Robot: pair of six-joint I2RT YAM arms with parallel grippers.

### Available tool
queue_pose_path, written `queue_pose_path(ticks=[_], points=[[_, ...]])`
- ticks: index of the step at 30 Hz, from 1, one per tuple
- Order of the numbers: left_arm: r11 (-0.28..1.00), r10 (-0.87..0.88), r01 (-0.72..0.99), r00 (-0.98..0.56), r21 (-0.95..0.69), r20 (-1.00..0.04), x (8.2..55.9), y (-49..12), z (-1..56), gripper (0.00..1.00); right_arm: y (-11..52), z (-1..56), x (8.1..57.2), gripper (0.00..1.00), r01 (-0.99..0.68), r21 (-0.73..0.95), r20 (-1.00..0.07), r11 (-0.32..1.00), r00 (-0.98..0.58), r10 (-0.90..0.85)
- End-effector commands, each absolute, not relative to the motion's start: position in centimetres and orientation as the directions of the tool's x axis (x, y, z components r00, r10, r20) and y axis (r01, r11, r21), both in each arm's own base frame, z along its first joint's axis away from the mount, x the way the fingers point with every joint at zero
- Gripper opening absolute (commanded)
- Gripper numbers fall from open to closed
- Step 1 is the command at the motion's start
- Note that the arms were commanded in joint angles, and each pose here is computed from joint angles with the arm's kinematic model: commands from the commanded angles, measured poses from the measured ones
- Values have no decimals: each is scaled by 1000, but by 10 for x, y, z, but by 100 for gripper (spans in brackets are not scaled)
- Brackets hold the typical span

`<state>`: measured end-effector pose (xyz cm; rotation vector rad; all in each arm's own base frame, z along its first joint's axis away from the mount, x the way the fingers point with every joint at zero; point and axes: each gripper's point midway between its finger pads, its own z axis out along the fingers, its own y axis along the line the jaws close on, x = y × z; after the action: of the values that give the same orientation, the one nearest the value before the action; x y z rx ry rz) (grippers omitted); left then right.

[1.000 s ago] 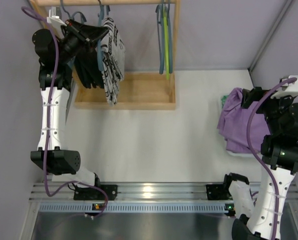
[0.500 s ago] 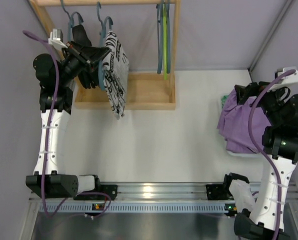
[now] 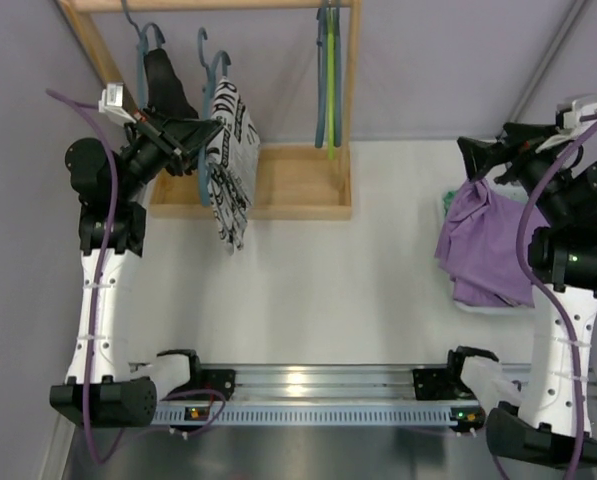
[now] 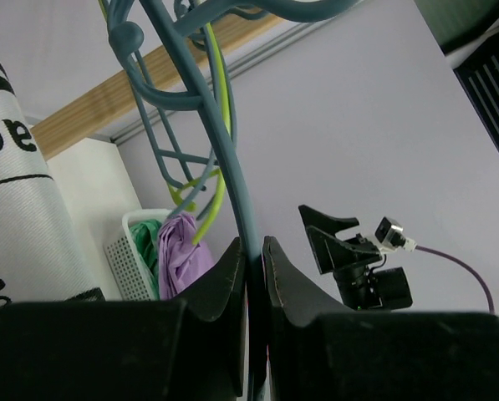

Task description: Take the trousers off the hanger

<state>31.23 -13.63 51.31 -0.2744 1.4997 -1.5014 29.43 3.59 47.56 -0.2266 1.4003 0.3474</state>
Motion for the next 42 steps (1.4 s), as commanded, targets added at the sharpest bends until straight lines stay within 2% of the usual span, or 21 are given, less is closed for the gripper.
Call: queue_pose_path(ticks=[1,8,10,15,20,24,27,33,42], points=[[233,-718,720,-326,-654,-615,248,-140,580,0,58,519,293,99,-402,-57,-961,914,272,60],[186,-741,702,-360,-688,-567,235,-139,581,0,150,534,302,99,-534,-139,-946,834,320,48],[180,-745,697,-364,-695,-558,234,-139,580,0,167,534,309,99,-517,-186,-939,835,343,4],[166,-755,690,-370,-704,-541,231,-138,581,0,251,533,283,99,-603,-288,-913,744,408,-23],[156,-767,666,-384,-729,-514,233,-137,577,0,326,519,258,99,-682,-235,-923,693,380,60],[148,-771,639,-403,-754,-493,236,-136,573,0,379,492,239,99,-713,-252,-924,654,378,56],[143,-772,636,-408,-758,-488,234,-136,575,0,400,476,232,99,-719,-276,-922,638,386,37],[125,-783,645,-403,-754,-474,228,-135,588,0,427,427,247,99,-691,-325,-924,646,377,-61],[111,-782,645,-413,-757,-466,227,-136,592,0,450,408,258,99,-677,-325,-924,661,376,-69]])
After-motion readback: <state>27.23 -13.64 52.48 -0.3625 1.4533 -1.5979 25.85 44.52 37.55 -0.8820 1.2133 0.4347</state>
